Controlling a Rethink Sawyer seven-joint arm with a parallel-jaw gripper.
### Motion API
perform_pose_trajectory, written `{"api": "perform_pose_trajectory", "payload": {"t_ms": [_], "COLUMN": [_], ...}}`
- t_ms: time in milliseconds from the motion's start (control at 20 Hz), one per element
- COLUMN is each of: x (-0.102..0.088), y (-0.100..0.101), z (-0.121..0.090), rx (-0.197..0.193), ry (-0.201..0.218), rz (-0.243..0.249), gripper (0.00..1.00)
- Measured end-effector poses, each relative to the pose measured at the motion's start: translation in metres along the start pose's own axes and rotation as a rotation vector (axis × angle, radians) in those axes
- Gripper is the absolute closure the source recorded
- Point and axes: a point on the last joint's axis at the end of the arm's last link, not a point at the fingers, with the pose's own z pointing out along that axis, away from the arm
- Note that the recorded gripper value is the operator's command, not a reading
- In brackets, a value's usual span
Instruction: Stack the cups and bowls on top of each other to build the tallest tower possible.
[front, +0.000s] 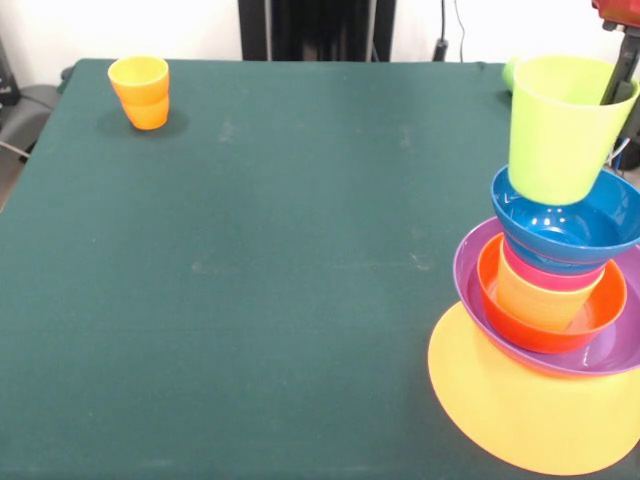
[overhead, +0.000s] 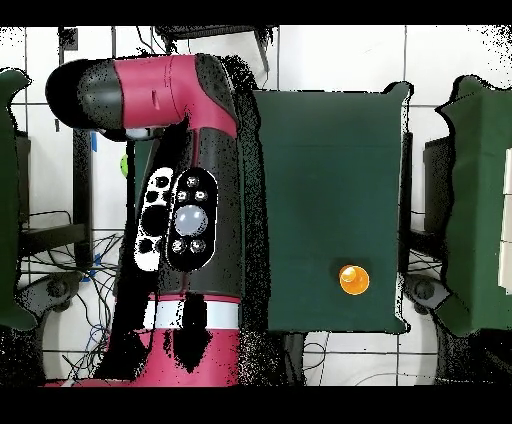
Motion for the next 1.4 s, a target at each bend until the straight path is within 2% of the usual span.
{"api": "perform_pose_trajectory", "payload": {"t_ms": [900,1400], "x": [0.006,0.005], "y": [0.019,0.02], "z": [0.001,0.012], "rx": [-0.012,-0.017], "ry": [-0.026,-0.049], "rz": [-0.024,-0.027], "gripper": [1.0,1.0]}}
